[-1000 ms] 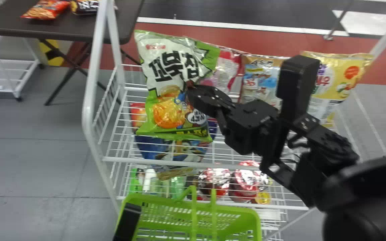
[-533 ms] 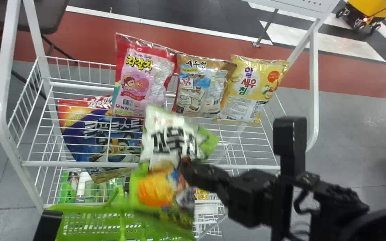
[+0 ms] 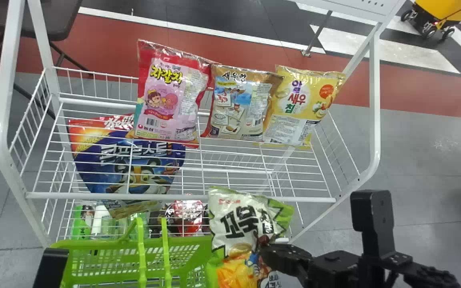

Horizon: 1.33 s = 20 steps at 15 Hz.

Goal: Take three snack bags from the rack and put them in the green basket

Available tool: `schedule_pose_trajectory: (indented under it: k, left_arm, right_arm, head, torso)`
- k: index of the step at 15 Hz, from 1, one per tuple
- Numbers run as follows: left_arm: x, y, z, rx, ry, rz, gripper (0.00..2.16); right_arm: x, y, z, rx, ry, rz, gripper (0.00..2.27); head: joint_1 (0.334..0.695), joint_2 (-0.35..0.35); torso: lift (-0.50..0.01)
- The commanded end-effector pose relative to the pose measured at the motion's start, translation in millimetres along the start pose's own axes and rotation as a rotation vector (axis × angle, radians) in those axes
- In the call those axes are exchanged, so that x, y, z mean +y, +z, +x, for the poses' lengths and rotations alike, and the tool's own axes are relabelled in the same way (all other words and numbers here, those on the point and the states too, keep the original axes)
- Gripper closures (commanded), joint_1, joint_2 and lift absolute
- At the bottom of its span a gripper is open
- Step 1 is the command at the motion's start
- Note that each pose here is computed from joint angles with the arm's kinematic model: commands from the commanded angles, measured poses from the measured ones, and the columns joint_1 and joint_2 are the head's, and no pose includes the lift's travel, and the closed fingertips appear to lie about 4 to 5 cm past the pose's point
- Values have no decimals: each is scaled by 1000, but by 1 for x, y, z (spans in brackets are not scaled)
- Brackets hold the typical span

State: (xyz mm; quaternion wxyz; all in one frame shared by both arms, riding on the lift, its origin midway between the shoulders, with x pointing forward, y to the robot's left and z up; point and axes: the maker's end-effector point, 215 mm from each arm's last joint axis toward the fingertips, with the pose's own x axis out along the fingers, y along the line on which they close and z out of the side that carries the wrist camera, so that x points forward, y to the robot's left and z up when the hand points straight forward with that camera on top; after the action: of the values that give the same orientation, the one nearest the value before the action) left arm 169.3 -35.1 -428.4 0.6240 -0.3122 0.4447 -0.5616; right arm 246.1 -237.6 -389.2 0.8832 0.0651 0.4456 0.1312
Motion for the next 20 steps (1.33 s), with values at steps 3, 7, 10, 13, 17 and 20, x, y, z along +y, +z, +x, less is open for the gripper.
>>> schedule_pose_trajectory:
  k: [3,7,10,13,17,20]
  left_arm:
    - [-2,2,4,-6,-1,2,1693]
    - [-2,1,4,-6,0,2,1693]
    - [-3,2,3,-6,0,5,1693]
    - [-2,5,3,-7,1,10,1693]
    - [-1,5,3,-6,4,9,1693]
    - [0,6,3,-3,6,11,1693]
  right_arm:
    - [43,-30,30,64,131,0,2108]
    - [88,-64,70,140,248,-3,2108]
    - [93,-93,96,232,260,18,1949]
    - [86,-111,96,319,240,59,53]
    - [65,-79,73,243,209,78,49]
    - [55,-34,75,86,202,32,53]
  head:
    - [695,-350]
    - [695,-350]
    - [695,-350]
    - [695,-350]
    - [695,-350]
    - [695,-350]
  torso:
    - [-12]
    - [-12]
    - [-12]
    - [-12]
    - [-12]
    - [-12]
